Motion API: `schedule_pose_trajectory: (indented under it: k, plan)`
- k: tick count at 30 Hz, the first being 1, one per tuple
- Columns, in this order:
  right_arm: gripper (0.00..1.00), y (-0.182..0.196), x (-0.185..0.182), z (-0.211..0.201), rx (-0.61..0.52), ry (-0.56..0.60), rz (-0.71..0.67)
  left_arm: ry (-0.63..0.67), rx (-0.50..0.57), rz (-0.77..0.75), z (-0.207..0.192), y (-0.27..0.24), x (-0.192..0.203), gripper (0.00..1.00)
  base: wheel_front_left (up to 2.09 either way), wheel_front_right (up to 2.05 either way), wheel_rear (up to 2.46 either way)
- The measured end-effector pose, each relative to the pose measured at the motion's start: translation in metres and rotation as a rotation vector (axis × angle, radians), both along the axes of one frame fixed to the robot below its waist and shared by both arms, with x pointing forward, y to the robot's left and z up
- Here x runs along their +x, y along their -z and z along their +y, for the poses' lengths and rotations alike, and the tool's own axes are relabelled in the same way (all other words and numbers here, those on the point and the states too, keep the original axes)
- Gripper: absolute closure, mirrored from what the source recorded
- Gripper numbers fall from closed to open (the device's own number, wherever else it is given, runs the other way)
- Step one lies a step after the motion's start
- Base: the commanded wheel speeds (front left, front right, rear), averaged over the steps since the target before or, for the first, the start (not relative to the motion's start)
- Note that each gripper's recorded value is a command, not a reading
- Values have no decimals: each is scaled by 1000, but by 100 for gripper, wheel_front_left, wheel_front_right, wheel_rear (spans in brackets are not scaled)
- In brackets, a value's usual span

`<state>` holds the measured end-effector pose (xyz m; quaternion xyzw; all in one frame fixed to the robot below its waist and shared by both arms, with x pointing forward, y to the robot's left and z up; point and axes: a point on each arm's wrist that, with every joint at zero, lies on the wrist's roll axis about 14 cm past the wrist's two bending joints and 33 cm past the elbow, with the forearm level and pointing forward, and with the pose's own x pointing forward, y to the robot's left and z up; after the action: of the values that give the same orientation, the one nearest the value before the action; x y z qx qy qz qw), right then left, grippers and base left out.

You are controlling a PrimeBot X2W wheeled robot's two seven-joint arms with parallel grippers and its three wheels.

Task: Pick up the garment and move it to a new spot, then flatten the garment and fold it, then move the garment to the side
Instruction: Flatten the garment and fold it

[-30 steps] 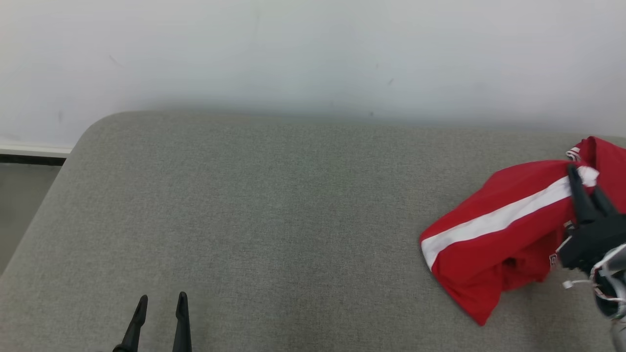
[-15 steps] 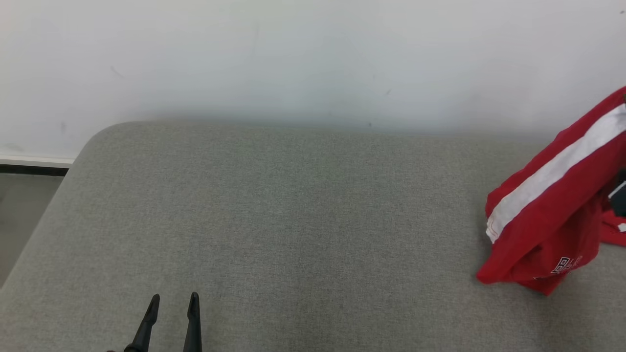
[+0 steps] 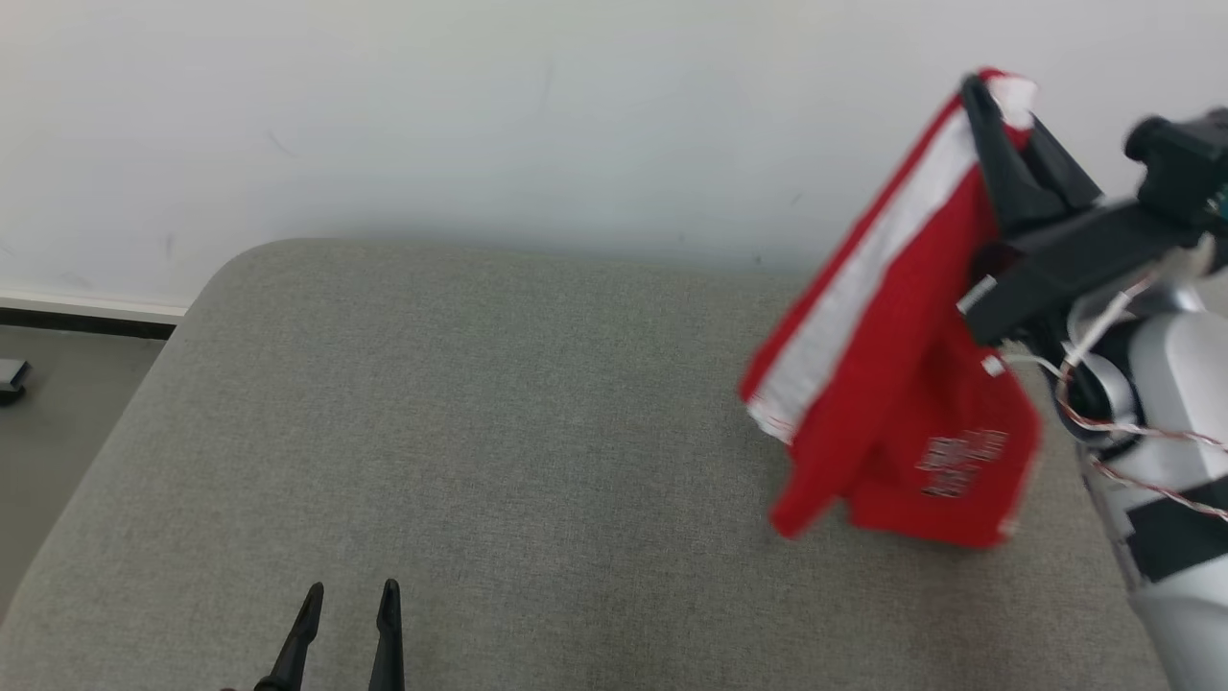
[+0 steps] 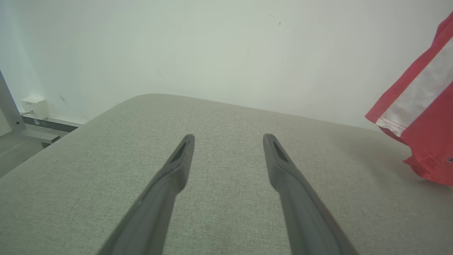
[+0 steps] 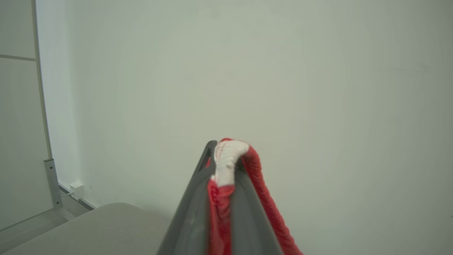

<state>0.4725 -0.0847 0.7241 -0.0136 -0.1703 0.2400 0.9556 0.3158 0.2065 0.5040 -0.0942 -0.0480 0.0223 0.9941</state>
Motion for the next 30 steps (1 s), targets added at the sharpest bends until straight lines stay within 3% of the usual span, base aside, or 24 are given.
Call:
schedule_pose_trajectory:
  k: [8, 13, 21, 30]
  plan:
    - [100, -39, -5, 69, 69, -158, -76, 5, -4, 9, -2, 3, 2, 0, 0, 0, 0]
    - [100, -23, -3, 85, 47, -195, -46, 9, -6, 10, -3, 3, 4, 0, 0, 0, 0]
    - [100, 90, 2, 28, 47, -84, 185, 13, -15, 29, -4, 9, 4, 0, 0, 0, 0]
    - [100, 207, -40, -61, 73, 117, 429, 77, -14, 30, -23, 8, 21, 0, 0, 0, 0]
